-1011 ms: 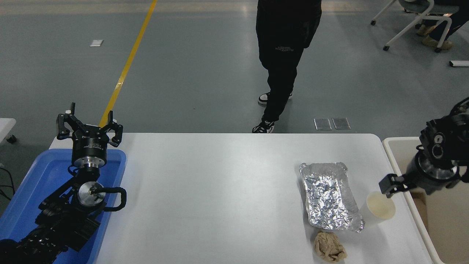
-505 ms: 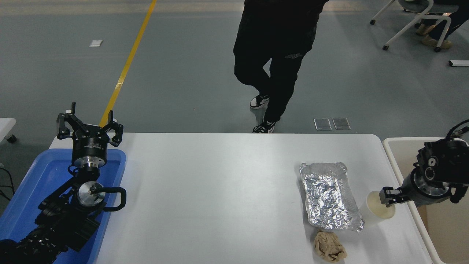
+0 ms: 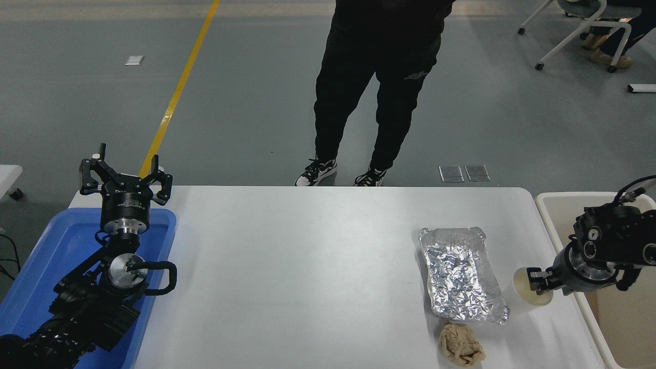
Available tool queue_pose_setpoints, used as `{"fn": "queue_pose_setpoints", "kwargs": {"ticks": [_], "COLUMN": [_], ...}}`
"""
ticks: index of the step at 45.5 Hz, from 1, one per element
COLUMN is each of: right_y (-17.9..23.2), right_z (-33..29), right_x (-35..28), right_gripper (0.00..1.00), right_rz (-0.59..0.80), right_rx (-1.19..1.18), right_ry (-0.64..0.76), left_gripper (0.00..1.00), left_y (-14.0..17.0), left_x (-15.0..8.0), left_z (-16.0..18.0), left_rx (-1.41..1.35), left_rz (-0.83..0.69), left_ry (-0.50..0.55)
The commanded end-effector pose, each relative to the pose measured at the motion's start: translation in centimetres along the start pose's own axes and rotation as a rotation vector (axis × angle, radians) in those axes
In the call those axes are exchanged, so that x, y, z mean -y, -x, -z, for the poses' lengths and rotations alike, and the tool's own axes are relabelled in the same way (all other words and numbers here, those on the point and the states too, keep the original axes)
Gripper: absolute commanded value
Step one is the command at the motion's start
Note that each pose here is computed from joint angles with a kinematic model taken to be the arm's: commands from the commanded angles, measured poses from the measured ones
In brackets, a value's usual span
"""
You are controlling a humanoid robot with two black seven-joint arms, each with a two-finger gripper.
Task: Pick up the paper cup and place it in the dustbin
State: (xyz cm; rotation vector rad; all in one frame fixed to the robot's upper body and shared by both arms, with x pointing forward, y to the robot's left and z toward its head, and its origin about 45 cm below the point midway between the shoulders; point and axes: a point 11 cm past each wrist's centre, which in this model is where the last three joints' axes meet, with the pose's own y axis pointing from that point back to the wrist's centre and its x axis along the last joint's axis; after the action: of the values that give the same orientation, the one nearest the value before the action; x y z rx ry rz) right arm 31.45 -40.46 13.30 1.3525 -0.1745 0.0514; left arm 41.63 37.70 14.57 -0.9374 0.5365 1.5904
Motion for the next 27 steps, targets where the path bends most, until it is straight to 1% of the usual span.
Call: {"fn": "queue_pose_setpoints", "kwargs": {"ticks": [1,7,13,16,21,27], "right_y": [-0.3,-1.1,-1.7,-2.7,-3.8,-5.1], "right_z": [0.1,0.2,-0.6,-1.5,-1.9,-2.9], "right_x": [-0.2,-0.8,-1.8,-3.9,-7.1,-11.3], "right_gripper": [0.10,0.09,0.04,0.00,0.00,0.00], "right_rz": [-0.006,-0.023,-0.034,-0.033,-0.058,-0.074], "right_rx": [0.001,0.002,0.019,0.029,0.035,-0.003], "right_ry": [-0.003,-0.006,-0.004,-0.009,-0.033,0.002], "left_gripper": [0.99,0.99,0.99,0.99,0.99,0.99], "left_y": [0.0,0.0,0.1,0.0,0.1,0.1], "left_x": [0.0,0.0,0.0,0.0,0.0,0.0], "left_z": [0.0,0.0,0.1,0.0,0.0,0.0], "left_rx": [0.000,0.000,-0.002,-0.001,0.000,0.000], "left_rz": [0.000,0.000,0.001,0.001,0.002,0.002], "left_ry": [0.000,0.000,-0.001,0.000,-0.001,-0.001]}}
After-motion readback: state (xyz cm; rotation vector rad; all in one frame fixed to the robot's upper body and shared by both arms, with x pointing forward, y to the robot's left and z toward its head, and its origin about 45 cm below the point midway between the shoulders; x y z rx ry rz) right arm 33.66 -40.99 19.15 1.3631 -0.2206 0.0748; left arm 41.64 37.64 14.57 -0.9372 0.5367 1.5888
